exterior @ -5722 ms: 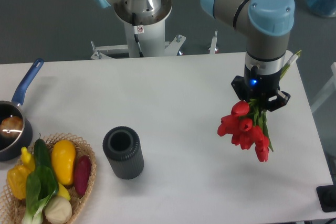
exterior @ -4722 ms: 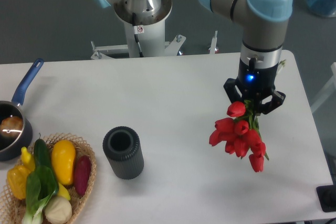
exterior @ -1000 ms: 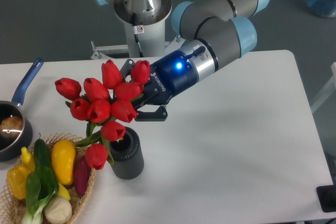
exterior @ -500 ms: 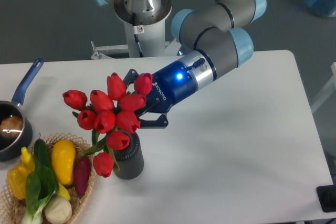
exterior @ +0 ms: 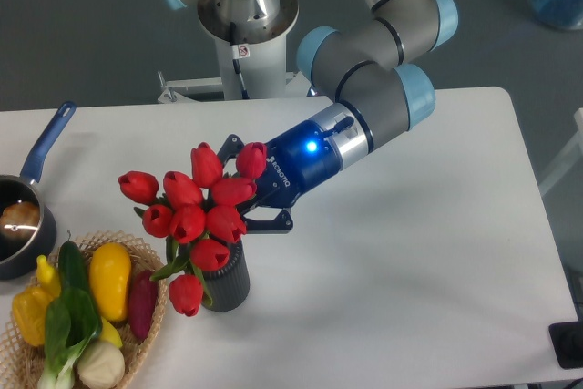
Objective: Insert the flowers into the vase
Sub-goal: 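Push the tulip stems deeper into the vase and settle them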
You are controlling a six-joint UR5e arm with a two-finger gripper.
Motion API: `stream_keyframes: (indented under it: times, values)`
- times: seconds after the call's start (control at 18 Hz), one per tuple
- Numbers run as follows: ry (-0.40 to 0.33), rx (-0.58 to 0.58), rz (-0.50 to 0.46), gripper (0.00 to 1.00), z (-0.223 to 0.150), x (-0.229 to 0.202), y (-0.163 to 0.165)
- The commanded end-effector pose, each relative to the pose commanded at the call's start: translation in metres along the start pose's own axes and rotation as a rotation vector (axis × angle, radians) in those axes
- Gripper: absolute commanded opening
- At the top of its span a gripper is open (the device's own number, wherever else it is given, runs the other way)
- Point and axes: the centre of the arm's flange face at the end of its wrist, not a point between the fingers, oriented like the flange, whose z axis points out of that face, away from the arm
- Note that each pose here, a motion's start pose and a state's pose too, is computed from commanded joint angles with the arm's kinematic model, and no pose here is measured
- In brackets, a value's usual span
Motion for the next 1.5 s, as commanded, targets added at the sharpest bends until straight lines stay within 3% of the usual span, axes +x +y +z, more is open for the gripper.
stream_keyframes:
  times: [0.39,0.61,1.22,1.5]
  values:
    - [-0.004,-0.006,0.026,0.06,-0.001,-0.004,0.019]
    - [-0.002,-0.006,0.078,0.07,-0.001,0.000,0.050]
    - [-0.018,-0.023,0.076,0.08,-0.008,0.004,0.078]
    - [-0.020,-0.036,0.079,0.15,-0.007,0.005,0.082]
